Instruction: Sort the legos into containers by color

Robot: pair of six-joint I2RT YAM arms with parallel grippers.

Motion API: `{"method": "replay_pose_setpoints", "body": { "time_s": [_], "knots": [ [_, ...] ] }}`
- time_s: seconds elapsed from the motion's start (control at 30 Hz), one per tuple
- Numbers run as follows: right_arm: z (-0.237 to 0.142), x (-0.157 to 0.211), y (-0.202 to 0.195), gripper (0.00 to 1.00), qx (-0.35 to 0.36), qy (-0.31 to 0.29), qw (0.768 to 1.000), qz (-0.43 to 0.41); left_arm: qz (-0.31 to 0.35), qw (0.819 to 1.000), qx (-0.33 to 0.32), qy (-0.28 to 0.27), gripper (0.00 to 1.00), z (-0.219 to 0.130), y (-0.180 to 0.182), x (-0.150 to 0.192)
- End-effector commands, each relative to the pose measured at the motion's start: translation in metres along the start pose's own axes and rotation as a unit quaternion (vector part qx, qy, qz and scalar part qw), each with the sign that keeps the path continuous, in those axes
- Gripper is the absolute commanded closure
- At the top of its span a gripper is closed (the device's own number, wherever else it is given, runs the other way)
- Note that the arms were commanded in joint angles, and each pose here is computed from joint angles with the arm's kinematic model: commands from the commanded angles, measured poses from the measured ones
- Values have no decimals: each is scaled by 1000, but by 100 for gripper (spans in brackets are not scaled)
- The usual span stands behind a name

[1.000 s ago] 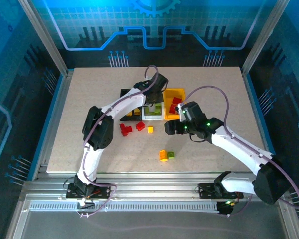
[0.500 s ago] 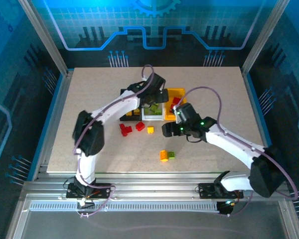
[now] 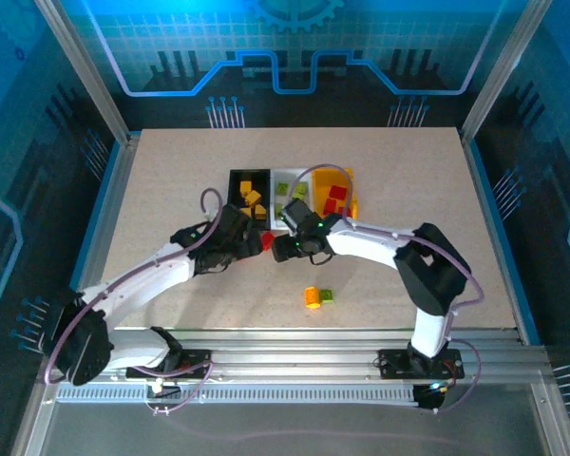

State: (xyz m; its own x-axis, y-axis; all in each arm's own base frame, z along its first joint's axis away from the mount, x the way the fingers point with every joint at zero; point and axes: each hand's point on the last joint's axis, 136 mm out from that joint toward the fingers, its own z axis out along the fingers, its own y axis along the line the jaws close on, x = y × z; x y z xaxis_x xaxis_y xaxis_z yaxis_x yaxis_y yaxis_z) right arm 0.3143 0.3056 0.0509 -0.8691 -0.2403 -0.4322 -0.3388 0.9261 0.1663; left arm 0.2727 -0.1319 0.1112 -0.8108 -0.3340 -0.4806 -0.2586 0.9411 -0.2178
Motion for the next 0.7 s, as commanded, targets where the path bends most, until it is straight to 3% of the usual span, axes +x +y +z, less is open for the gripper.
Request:
{"method": "replay_pose_setpoints", "body": {
  "time_s": [0.0,0.13,0.37,0.67],
  "knots": [
    [13,-9,-6,25,40,-6,999,14,-35,999,-15,-15,1,-8,22,5],
    [29,-7,-7,31,49,9,999,10,-49,998,-32,-17,1,-11,43,16],
    [23,-6,-4,56,48,5,999,0,-83,995,-51,-33,1,-17,70,18],
    [-42,-51,45,60,-52,-61,996,-51,-89,993,-67,-26,1,-14,83,23]
  ]
}}
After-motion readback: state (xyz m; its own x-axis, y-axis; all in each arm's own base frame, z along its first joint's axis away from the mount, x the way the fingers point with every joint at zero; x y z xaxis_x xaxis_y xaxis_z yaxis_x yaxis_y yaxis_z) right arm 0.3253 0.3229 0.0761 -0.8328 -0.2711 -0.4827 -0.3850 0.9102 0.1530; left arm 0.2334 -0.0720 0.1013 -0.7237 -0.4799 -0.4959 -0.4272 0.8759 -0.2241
